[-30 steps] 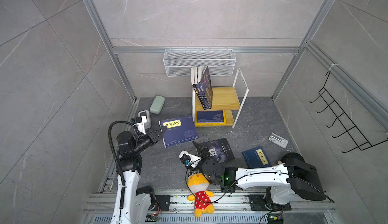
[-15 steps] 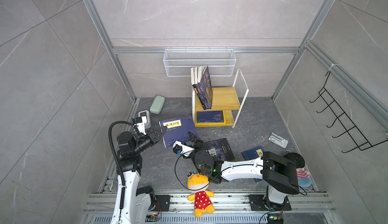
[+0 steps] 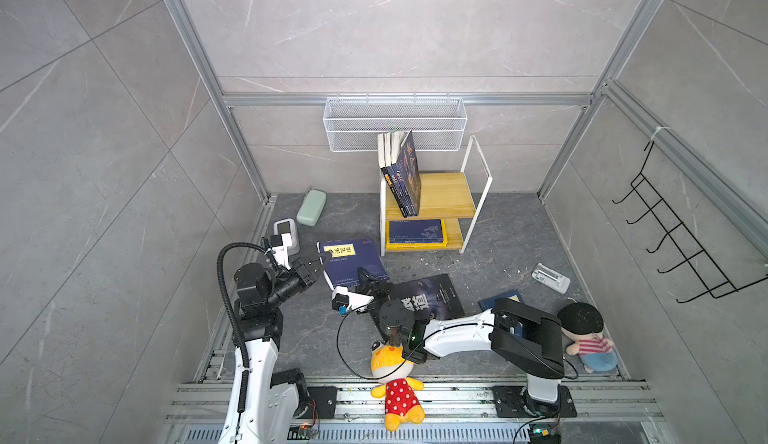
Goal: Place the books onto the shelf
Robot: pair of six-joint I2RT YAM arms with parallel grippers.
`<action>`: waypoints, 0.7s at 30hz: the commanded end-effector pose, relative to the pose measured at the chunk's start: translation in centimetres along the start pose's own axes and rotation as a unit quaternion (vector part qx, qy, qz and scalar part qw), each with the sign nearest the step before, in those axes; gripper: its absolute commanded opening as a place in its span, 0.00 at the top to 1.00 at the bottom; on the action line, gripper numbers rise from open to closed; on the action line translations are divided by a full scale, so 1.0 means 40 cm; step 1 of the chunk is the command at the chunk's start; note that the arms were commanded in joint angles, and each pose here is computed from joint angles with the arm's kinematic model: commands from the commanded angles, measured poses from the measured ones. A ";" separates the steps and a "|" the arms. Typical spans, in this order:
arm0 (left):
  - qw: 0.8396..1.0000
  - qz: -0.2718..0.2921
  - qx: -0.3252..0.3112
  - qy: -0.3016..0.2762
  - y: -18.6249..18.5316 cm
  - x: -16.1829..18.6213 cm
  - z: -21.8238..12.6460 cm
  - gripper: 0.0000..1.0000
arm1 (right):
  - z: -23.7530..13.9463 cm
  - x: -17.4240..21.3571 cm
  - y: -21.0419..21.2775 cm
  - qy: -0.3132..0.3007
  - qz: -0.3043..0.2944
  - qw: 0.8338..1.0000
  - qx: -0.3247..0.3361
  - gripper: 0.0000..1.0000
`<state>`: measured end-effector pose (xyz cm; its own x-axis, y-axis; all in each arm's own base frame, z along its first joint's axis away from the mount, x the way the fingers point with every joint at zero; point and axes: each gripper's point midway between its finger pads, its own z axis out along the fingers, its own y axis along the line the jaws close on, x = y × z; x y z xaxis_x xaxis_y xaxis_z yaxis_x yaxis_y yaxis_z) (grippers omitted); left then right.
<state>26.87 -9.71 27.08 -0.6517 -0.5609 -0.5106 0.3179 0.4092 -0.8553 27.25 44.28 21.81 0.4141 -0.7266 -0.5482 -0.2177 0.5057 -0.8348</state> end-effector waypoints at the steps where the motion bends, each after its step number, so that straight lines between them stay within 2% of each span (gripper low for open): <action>1: 0.997 0.061 0.039 0.004 -0.053 0.005 -0.009 0.49 | -0.011 0.013 -0.093 0.011 0.025 0.998 0.054 1.00; 4: 0.995 0.088 0.050 -0.001 -0.066 0.001 -0.013 0.31 | -0.044 0.047 -0.113 0.028 0.010 0.998 0.047 1.00; 8: 0.990 0.123 0.069 0.015 -0.077 0.025 -0.016 0.18 | -0.078 0.113 -0.133 0.058 -0.012 0.998 0.037 1.00; 9: 0.989 0.129 0.067 0.014 -0.075 0.023 -0.016 0.12 | -0.086 0.128 -0.142 0.067 -0.016 0.997 0.038 1.00; 10: 0.988 0.136 0.066 0.013 -0.073 0.024 -0.016 0.01 | -0.096 0.142 -0.148 0.073 -0.021 0.997 0.034 1.00; 16: 0.982 0.176 0.062 0.031 -0.054 0.052 -0.012 0.00 | -0.142 0.251 -0.155 0.125 -0.071 0.990 -0.011 1.00; 21: 0.974 0.216 0.052 0.042 -0.040 0.075 -0.011 0.00 | -0.176 0.337 -0.203 0.170 -0.078 0.982 -0.033 1.00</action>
<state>24.79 -11.27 26.86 -0.5544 -0.3687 -0.7461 0.5673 0.4885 -0.6630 28.07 29.46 20.94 0.1980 -0.9001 -0.3880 -0.2082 0.3482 -0.9140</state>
